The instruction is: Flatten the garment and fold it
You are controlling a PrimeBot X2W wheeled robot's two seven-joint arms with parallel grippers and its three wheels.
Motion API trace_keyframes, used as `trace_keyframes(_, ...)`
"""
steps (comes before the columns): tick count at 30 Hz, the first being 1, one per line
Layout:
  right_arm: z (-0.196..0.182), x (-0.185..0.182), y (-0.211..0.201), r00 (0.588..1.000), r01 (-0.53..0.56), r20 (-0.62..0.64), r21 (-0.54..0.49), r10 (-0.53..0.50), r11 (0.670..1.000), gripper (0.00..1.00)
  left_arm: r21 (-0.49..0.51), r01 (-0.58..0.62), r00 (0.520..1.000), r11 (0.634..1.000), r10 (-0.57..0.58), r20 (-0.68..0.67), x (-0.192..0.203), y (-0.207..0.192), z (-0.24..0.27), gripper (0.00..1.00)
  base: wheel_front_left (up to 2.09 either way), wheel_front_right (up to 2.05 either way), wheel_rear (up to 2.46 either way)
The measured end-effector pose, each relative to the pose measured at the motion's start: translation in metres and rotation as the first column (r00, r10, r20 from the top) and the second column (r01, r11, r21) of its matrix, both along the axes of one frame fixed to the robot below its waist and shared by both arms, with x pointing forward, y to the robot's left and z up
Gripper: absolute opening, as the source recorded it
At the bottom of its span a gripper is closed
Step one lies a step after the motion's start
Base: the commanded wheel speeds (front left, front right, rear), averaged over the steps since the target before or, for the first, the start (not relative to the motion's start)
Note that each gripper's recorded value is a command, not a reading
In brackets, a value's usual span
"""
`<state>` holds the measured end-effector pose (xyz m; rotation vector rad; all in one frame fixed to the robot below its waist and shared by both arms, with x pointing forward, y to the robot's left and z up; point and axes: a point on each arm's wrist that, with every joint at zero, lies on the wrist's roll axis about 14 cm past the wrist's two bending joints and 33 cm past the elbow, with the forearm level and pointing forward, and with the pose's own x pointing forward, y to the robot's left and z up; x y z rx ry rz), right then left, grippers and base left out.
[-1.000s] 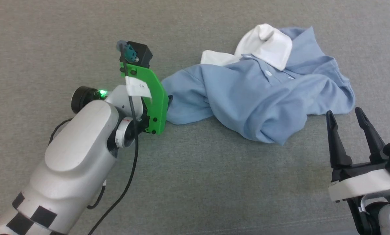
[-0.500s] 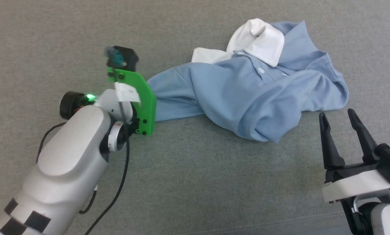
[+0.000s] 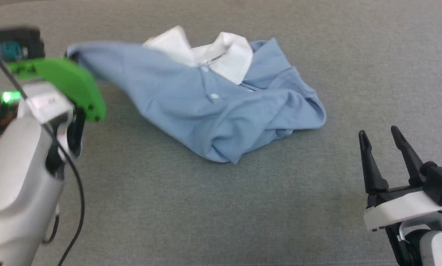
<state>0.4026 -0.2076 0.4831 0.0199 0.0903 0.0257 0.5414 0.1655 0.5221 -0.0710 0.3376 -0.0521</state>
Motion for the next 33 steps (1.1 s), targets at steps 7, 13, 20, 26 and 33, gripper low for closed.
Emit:
trace_keyframes(7, 0.003, 0.003, 0.009, 1.000, -0.022, 0.011, 0.014, 0.022, 1.000, 1.00, 0.057, -0.045, 0.982, 0.997, 0.054, -0.182, -0.048, 0.029, -0.064, 1.00, 0.00, 0.00, 0.00)
trace_keyframes(13, 0.005, 0.004, 0.011, 1.000, -0.026, 0.010, 0.018, 0.026, 1.000, 1.00, 0.050, -0.044, 0.999, 0.998, 0.043, 0.014, -0.045, 0.025, -0.033, 1.00, 0.00, 0.00, 0.00)
trace_keyframes(20, 0.013, 0.003, 0.015, 0.999, -0.043, 0.020, 0.016, 0.043, 0.999, 1.00, 0.064, 0.016, 0.949, 0.998, -0.035, 0.313, -0.060, 0.010, 0.013, 1.00, 0.00, 0.00, 0.00)
trace_keyframes(26, 0.015, 0.003, 0.023, 0.997, -0.078, 0.006, 0.014, 0.078, 0.997, 1.00, 0.072, 0.055, 0.923, 0.996, -0.079, 0.378, -0.102, 0.000, 0.005, 1.00, 0.00, 0.00, 0.00)
trace_keyframes(33, 0.005, 0.009, 0.039, 0.986, -0.150, -0.074, 0.041, 0.152, 0.988, 1.00, 0.042, 0.112, 0.921, 0.993, -0.120, 0.370, -0.136, -0.016, -0.004, 1.00, 0.00, 0.00, 0.00)
